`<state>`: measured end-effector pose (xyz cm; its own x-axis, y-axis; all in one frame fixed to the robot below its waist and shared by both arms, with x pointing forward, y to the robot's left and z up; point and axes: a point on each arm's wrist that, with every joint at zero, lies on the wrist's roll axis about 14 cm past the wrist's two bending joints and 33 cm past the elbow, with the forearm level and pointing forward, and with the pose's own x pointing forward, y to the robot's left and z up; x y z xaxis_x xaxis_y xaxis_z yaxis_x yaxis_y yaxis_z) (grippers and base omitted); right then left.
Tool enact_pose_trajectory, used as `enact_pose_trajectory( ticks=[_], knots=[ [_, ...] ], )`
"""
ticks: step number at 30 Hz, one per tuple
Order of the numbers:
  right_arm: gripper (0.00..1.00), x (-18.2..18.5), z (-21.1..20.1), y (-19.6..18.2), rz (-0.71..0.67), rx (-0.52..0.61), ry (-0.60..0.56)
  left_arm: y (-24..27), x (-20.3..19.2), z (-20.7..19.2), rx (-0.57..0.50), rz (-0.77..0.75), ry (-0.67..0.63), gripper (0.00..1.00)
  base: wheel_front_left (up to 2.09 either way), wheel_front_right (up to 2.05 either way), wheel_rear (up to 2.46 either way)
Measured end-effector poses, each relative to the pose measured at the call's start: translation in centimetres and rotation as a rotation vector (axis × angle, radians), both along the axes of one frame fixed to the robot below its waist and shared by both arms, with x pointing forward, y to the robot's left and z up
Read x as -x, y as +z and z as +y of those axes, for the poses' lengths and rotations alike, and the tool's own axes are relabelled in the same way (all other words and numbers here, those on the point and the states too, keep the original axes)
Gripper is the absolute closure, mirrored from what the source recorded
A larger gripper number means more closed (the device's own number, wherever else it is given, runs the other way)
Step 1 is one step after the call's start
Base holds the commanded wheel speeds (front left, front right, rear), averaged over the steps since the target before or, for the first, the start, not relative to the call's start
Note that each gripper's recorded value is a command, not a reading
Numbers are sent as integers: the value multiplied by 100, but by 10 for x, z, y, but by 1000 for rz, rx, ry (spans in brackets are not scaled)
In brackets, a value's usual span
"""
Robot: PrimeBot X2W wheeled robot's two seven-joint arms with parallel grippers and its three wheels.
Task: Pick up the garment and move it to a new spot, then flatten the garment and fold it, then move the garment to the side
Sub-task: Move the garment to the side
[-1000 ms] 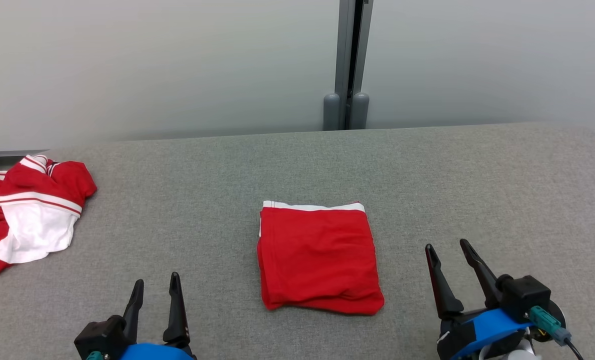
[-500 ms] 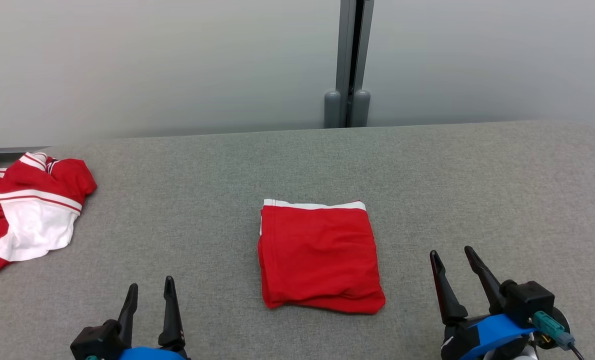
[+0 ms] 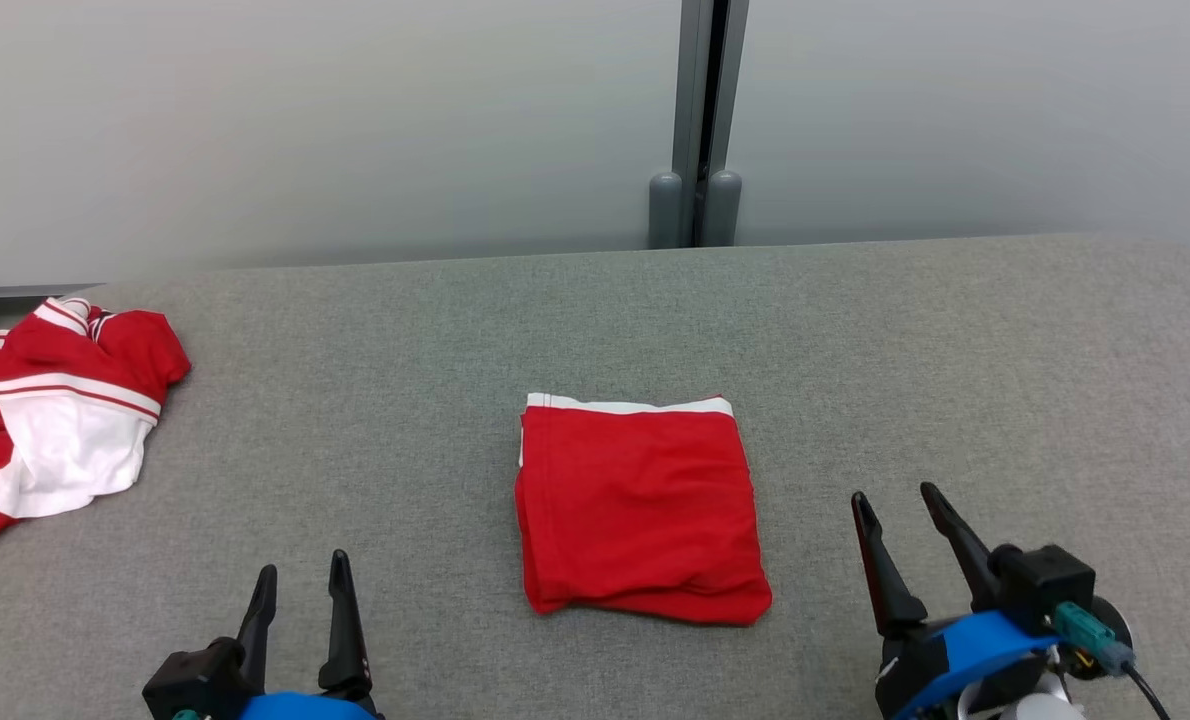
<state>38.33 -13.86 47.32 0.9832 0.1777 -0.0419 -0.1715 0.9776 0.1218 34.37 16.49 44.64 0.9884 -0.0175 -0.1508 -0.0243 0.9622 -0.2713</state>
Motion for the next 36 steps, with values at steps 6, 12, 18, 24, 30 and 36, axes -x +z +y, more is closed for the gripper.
enact_pose_trajectory(
  ticks=[6,12,18,24,30,36],
  knots=[
    [0,-34,9,21,-6,56,37,3,-5,0,-1,-11,1,0,0,0,0],
    [0,-65,32,15,146,110,107,7,-3,9,-2,-20,27,0,0,0,0],
    [0,-64,44,-37,459,163,161,3,4,18,7,-5,66,0,0,0,0],
    [0,-57,61,-73,652,157,216,-4,10,29,8,19,105,0,0,0,0],
    [0,-55,79,-92,740,114,262,-9,12,35,3,36,124,0,0,0,0],
    [100,-59,87,-96,734,97,279,-11,9,31,-5,41,105,0,0,0,0]
  ],
)
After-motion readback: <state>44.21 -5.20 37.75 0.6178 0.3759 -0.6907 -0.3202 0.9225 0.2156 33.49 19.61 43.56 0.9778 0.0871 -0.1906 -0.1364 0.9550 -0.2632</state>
